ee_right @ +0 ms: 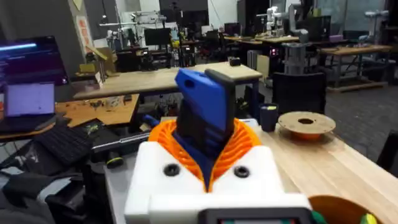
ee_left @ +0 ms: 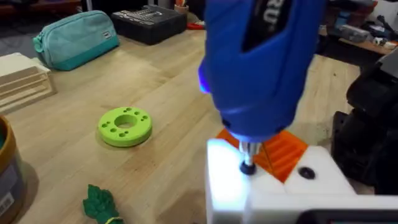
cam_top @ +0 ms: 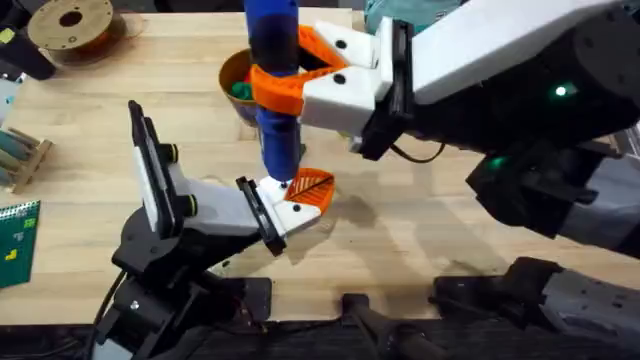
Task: Pick up the gripper from the table and insert it into the empty holder that is missing its gripper. Then pick up a screw, insert it into the mounting hole, and use the screwdriver to tighten it. Finally, clean up the table by picking up the vegetable and placing it into the bucket.
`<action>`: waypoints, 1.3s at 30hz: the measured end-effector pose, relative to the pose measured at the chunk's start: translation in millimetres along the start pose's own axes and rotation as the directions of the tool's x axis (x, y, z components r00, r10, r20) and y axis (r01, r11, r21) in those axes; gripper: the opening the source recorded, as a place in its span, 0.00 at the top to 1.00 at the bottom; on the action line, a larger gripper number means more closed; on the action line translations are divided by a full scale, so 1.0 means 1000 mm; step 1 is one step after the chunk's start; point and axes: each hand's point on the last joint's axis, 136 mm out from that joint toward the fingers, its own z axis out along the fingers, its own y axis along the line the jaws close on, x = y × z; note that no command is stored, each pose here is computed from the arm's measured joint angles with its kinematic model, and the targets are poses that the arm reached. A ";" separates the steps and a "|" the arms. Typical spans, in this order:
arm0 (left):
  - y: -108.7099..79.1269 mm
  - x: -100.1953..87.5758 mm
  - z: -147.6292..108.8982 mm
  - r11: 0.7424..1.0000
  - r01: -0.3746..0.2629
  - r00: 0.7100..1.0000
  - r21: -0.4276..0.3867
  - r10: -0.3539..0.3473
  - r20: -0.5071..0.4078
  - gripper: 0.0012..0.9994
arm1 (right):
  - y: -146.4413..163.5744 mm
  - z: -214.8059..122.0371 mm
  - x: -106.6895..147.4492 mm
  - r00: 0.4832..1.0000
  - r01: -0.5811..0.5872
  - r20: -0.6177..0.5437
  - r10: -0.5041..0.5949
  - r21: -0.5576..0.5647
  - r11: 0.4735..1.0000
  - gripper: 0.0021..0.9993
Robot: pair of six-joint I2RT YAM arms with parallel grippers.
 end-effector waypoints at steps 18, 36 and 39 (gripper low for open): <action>0.000 0.000 0.000 1.000 0.001 1.000 0.000 -0.001 -0.001 1.00 | -0.004 0.000 0.004 1.000 -0.018 -0.013 0.018 0.019 1.000 0.97; 0.000 0.000 0.000 1.000 0.000 1.000 0.000 0.000 0.000 1.00 | 0.003 -0.013 -0.066 0.956 0.110 0.271 -0.108 0.007 0.994 0.97; 0.000 0.000 0.000 1.000 0.000 1.000 0.000 0.000 0.000 1.00 | -0.011 -0.022 -0.078 0.949 0.089 0.299 -0.102 0.059 0.994 0.97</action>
